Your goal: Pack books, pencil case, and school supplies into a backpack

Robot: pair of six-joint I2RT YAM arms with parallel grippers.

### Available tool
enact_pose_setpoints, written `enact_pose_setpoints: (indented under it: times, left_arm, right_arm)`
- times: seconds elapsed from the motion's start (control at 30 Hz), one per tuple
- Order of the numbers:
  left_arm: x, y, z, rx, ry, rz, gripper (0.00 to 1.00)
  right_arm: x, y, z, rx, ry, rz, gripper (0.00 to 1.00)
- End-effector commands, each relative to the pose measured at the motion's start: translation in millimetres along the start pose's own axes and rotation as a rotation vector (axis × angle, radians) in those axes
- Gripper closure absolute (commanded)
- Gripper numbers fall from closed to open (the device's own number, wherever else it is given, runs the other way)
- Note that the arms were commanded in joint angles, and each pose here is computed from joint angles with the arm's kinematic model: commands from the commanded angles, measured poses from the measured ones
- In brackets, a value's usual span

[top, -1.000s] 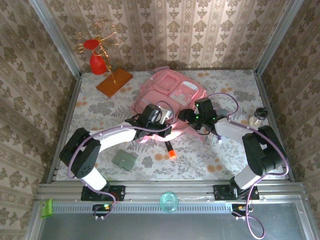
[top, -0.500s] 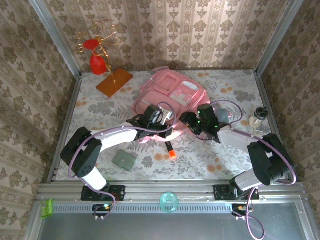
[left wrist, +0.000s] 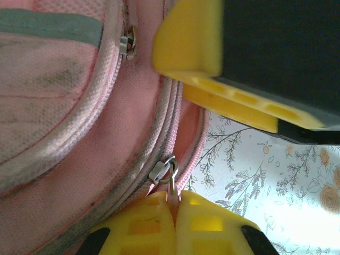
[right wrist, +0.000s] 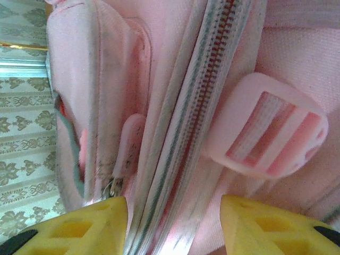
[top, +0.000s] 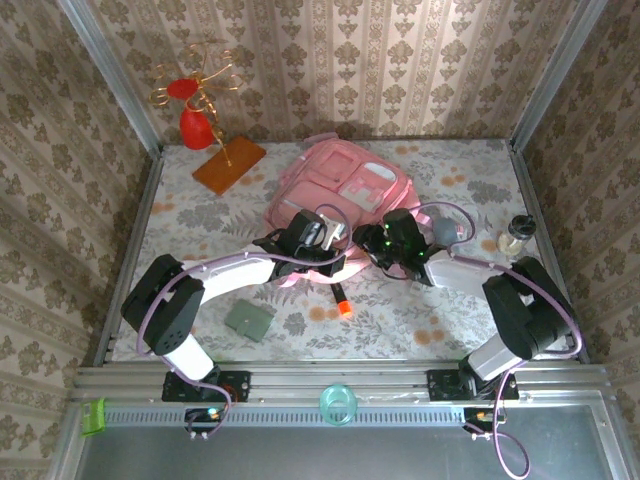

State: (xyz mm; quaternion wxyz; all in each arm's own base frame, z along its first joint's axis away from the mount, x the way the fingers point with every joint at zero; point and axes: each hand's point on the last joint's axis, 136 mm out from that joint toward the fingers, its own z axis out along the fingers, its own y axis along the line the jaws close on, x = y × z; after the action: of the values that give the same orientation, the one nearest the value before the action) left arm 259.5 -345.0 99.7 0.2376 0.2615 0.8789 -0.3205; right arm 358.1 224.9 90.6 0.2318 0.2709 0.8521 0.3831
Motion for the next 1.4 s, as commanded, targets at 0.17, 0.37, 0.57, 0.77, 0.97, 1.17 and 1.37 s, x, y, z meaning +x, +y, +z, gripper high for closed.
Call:
enact_pose_setpoints:
  times: [0.17,0.37,0.57,0.77,0.97,1.17,1.37]
  left_arm:
    - [-1.0,-7.1,-2.3,0.024,-0.009,0.066,1.0]
    - [7.0,23.4,-21.2,-0.048,0.024,0.05,1.0]
    - [12.2,44.7,-37.8,-0.061,0.032,0.002,1.0]
    - [26.8,56.2,-46.2,-0.078,0.062,-0.025,1.0]
    - [15.4,7.8,-45.9,0.13,0.025,0.042,1.0]
    - [-11.2,-3.5,-36.9,0.156,-0.033,0.05,1.0]
    - [-24.8,-13.3,-23.9,0.138,-0.059,0.055,1.0]
  right_arm:
    - [-21.7,-7.2,8.8,0.032,-0.088,-0.041,0.84]
    - [-45.1,-27.1,-11.8,0.127,-0.136,-0.145,1.0]
    - [-61.1,-38.5,-20.7,0.176,-0.078,-0.285,1.0]
    - [-73.9,-41.8,-21.6,0.179,0.035,-0.342,1.0]
    - [-96.9,-31.6,-14.5,0.173,0.039,-0.346,1.0]
    - [-110.8,-8.3,7.2,0.13,0.074,-0.339,0.92]
    - [-102.4,-7.0,-14.1,0.142,0.082,-0.367,0.66]
